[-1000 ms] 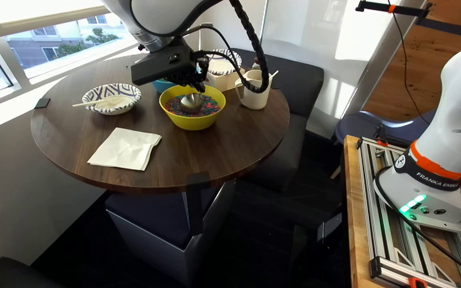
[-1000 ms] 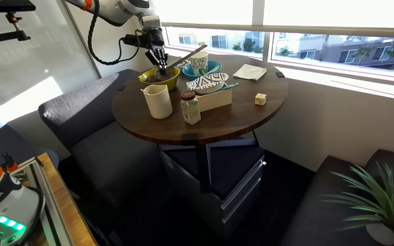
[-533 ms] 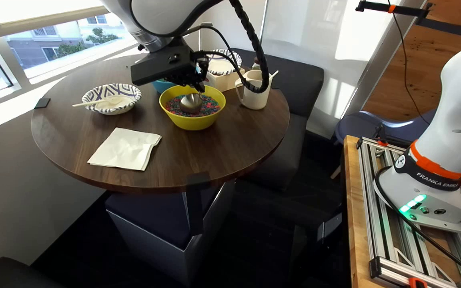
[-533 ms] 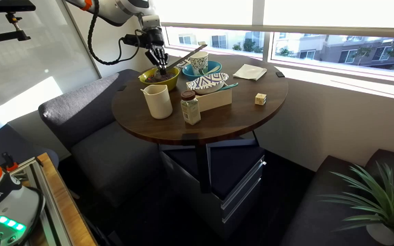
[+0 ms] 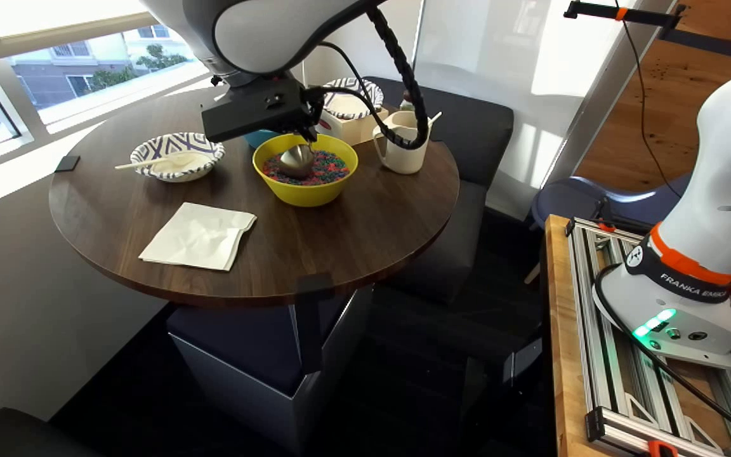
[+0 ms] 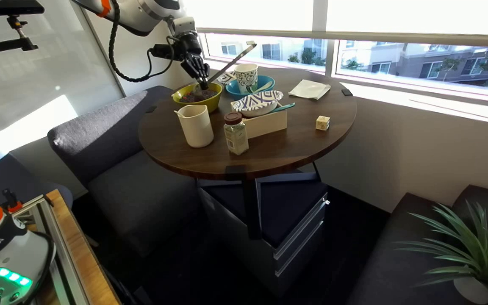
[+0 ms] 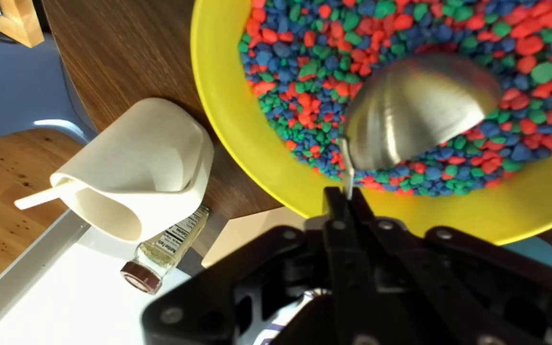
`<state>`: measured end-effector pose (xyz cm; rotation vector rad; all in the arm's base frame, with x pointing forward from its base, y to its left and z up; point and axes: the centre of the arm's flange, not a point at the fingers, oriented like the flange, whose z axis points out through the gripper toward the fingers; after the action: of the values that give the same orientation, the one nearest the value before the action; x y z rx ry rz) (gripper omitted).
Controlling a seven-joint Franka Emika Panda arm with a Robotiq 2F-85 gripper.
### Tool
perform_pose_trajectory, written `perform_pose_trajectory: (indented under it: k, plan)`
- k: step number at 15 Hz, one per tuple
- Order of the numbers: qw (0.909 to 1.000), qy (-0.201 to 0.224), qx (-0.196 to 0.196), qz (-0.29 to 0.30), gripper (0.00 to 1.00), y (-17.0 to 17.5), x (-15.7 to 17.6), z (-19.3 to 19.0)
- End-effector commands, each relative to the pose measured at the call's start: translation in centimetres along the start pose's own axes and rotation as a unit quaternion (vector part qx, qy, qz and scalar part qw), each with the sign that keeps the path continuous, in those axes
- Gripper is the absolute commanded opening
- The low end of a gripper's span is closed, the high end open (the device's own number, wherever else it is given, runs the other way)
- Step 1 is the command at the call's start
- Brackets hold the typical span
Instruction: Use the silver ladle to place cereal from the yellow bowl into the coffee cup.
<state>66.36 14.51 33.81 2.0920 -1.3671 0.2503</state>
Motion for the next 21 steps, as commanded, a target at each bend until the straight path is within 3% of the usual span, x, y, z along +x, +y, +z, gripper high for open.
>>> perform_pose_trajectory:
  k: [1,9,15,21]
  plan:
    - [0.9993,0.036,0.012,-0.001,0.01,0.1,-1.2,0.4]
    - [0.9931,0.115,0.019,-0.005,0.01,-0.4,-3.8,0.2]
    - [0.9831,0.175,0.055,-0.003,0.01,-0.1,-6.0,0.3]
    - [0.9734,0.208,0.095,-0.005,0.01,0.9,-7.9,0.1]
